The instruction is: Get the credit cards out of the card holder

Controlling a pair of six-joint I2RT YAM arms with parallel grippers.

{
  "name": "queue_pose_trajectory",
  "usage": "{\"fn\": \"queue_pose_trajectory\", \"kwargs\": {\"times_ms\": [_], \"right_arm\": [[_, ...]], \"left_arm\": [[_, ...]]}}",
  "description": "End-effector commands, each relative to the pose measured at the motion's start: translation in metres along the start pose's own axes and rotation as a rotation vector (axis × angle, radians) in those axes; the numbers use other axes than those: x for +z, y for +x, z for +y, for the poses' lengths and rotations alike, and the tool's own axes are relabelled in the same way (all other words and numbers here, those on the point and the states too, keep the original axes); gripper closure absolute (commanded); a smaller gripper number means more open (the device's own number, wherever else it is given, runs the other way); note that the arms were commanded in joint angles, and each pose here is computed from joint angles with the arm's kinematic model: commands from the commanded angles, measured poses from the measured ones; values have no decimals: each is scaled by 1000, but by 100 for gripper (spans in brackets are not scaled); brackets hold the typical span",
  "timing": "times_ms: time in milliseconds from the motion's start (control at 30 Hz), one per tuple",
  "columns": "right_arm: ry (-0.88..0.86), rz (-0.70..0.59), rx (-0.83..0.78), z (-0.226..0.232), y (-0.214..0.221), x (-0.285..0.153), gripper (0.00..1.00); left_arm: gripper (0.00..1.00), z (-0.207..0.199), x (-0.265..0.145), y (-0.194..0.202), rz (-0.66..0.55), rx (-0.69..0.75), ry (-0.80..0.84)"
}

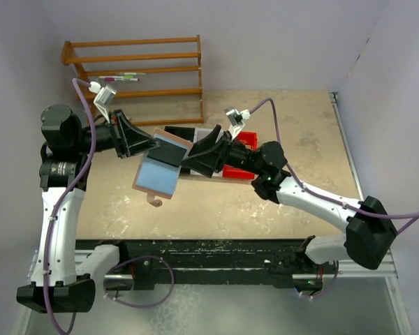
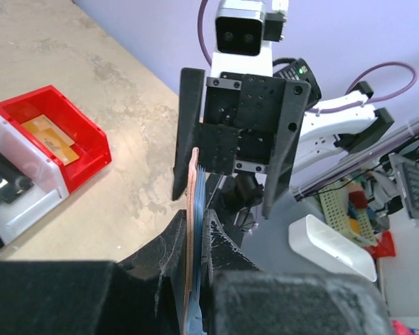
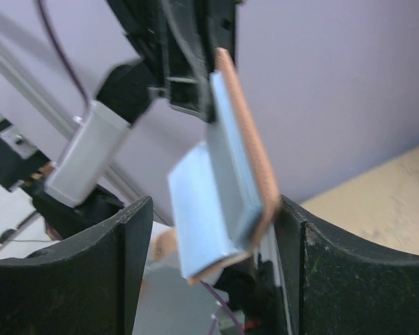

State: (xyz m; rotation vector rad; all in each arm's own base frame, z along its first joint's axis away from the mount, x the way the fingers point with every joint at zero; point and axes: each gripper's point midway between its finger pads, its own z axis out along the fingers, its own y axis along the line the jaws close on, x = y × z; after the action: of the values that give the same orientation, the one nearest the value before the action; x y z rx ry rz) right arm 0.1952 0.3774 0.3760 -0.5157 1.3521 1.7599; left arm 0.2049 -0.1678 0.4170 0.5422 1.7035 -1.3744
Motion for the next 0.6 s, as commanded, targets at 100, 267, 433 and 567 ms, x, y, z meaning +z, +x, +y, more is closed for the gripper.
{"fn": "queue_pose_trajectory", "kwargs": {"times_ms": [100,267,433,567], "right_arm": [[-204,-154,-17,53,-40,10,73],[-232,21,39,50,-11,8,100],[-167,336,10,32,15,8,100],[-66,574,-63,12,25,6,100]], "left_arm": [[100,-17,0,-17,-58,-16,35],[69,-17,-1,-7,-22,-4,54],[36,-19,-6,11,78,133,94],[45,4,-7,27,159,125,47]]}}
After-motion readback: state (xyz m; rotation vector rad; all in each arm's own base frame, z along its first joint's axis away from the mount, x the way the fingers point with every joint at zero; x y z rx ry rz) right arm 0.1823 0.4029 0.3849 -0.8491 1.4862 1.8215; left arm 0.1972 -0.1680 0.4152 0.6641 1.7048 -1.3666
